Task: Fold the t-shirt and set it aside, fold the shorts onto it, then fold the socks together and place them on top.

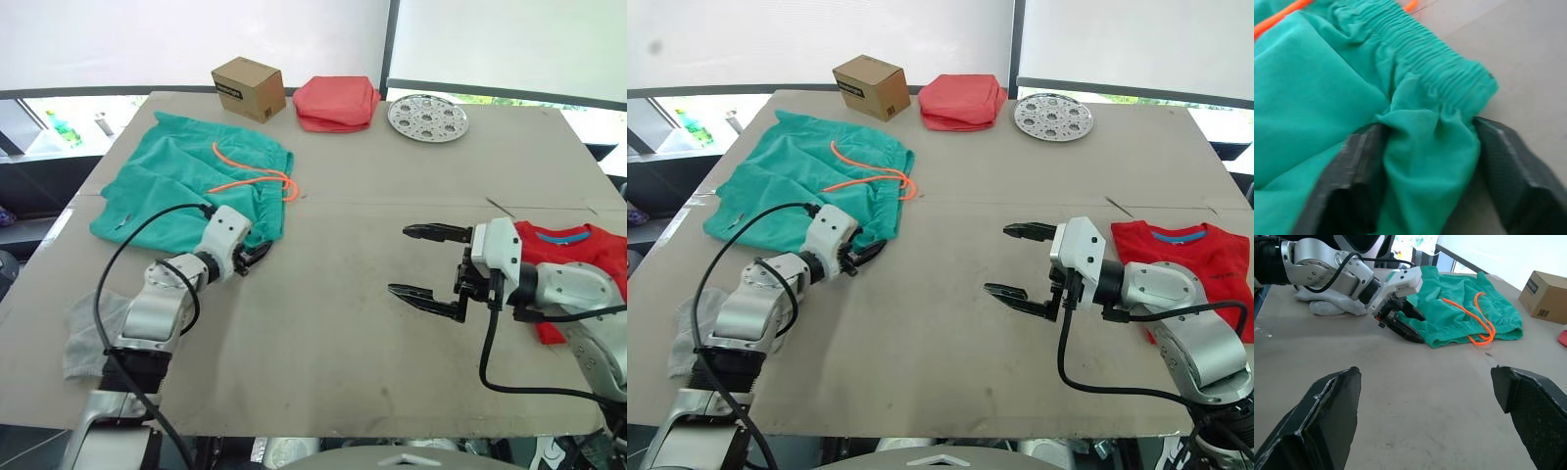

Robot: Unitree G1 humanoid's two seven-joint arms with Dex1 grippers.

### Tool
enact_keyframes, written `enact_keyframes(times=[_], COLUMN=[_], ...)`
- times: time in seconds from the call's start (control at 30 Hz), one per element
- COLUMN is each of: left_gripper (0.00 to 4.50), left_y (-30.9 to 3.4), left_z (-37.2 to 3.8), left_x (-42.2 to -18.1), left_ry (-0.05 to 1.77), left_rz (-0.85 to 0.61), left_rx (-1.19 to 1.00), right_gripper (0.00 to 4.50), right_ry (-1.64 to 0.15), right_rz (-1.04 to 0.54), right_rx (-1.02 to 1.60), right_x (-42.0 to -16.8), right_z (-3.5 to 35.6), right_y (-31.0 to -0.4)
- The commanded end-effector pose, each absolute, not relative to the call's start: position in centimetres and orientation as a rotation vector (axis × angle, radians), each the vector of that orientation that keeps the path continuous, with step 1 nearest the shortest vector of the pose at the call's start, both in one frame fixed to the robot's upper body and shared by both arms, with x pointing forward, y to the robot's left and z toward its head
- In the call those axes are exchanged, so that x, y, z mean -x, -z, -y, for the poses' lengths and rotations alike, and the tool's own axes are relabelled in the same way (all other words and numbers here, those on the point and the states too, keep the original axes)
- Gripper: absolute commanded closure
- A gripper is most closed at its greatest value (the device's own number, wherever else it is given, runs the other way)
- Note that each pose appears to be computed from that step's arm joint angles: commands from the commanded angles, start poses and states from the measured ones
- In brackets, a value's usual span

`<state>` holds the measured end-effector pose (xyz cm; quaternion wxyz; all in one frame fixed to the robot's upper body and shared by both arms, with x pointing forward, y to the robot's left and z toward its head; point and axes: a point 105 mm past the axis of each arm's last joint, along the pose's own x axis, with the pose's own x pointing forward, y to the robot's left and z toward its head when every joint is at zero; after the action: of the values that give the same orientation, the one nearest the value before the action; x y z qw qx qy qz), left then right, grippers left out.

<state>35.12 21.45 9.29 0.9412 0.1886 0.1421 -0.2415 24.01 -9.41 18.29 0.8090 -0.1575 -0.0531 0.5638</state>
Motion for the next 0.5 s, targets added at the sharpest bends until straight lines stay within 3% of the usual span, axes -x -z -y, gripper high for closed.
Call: enact_keyframes(times=[0.03,0.1,0.13,0.33,0.5], left_gripper=[3.26,4.34,4.43,4.43,4.43], left_y=[-10.2,-10.5,-10.5,-10.9,-11.8], left_z=[-19.3,-18.7,-17.6,-8.0,1.1], left_x=[-35.8,-36.0,-36.4,-37.1,-34.4], left_ry=[0.602,0.637,0.676,1.047,1.357], left_rz=[-0.236,-0.222,-0.222,-0.185,-0.140], left_rx=[-0.361,-0.340,-0.325,-0.311,-0.263], right_gripper=[0.00,0.00,0.00,0.00,0.00], right_ry=[-1.172,-1.153,-1.126,-0.963,-0.843], right_rz=[0.160,0.158,0.150,0.098,0.030], right_rx=[0.367,0.370,0.376,0.434,0.511], right_x=[-23.6,-23.6,-23.8,-24.4,-24.6], right_z=[9.5,9.7,10.1,12.6,14.7], right_y=[-19.1,-19.1,-18.9,-18.5,-18.2])
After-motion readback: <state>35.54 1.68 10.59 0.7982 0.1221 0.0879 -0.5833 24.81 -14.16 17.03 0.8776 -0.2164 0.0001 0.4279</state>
